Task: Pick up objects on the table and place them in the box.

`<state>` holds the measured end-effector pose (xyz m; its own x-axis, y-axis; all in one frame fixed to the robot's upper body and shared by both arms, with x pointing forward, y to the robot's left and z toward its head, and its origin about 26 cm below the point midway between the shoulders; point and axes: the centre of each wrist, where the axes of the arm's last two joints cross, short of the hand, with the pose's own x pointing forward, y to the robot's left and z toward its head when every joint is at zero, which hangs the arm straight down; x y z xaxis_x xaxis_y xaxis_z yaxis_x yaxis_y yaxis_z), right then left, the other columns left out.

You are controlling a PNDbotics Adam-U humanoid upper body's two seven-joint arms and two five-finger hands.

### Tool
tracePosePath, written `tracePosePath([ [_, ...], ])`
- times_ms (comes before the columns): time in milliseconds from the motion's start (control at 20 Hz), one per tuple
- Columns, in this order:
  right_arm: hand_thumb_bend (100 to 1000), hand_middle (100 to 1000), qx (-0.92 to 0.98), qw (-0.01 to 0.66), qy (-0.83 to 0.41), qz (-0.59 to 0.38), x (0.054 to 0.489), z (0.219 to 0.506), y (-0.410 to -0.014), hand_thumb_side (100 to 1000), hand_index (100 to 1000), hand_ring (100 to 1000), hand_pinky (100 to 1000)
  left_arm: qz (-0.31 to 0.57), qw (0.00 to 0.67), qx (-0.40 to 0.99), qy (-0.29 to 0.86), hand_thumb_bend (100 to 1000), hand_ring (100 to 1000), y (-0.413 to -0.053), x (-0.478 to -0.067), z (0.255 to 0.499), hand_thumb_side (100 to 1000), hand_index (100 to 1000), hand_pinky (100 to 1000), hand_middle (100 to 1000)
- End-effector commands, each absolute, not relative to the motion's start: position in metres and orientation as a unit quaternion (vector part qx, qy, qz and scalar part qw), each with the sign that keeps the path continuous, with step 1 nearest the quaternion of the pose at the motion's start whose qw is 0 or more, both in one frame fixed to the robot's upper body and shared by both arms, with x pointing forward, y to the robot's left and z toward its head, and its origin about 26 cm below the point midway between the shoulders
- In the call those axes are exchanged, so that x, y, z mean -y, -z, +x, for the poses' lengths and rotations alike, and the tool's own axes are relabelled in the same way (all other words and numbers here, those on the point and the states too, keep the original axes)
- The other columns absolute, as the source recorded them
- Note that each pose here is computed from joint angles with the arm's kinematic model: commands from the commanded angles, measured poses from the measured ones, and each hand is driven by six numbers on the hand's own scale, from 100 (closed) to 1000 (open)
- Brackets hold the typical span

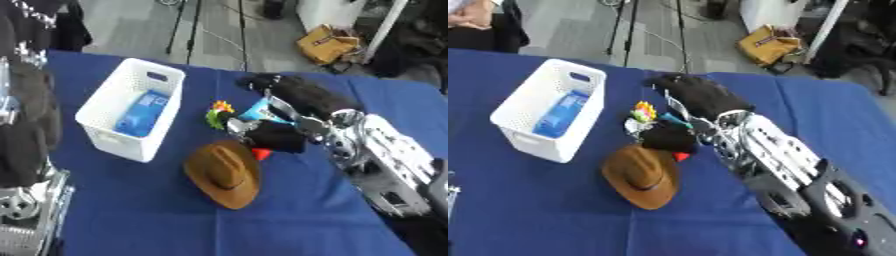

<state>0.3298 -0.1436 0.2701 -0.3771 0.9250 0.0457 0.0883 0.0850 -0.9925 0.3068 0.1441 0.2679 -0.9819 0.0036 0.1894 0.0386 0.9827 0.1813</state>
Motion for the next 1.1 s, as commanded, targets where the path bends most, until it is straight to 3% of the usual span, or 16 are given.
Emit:
tracePosePath([
  [50,368,877,0.63,0.397,-0.524,-0.414,0.143,0.337,-0.269,1000,1000,941,806,-0.019,0.083,0.992,0.091,100,892,-0.273,-0.142,0.303,1000,843,904,857],
  [1100,332,880,0.594,0.415,-0.566,-0.393,0.13,0.359,-0.223,1000,1000,934,793,-0.025,0.08,0.992,0.092,100,889,-0.274,-0.14,0.302,1000,827,911,847],
])
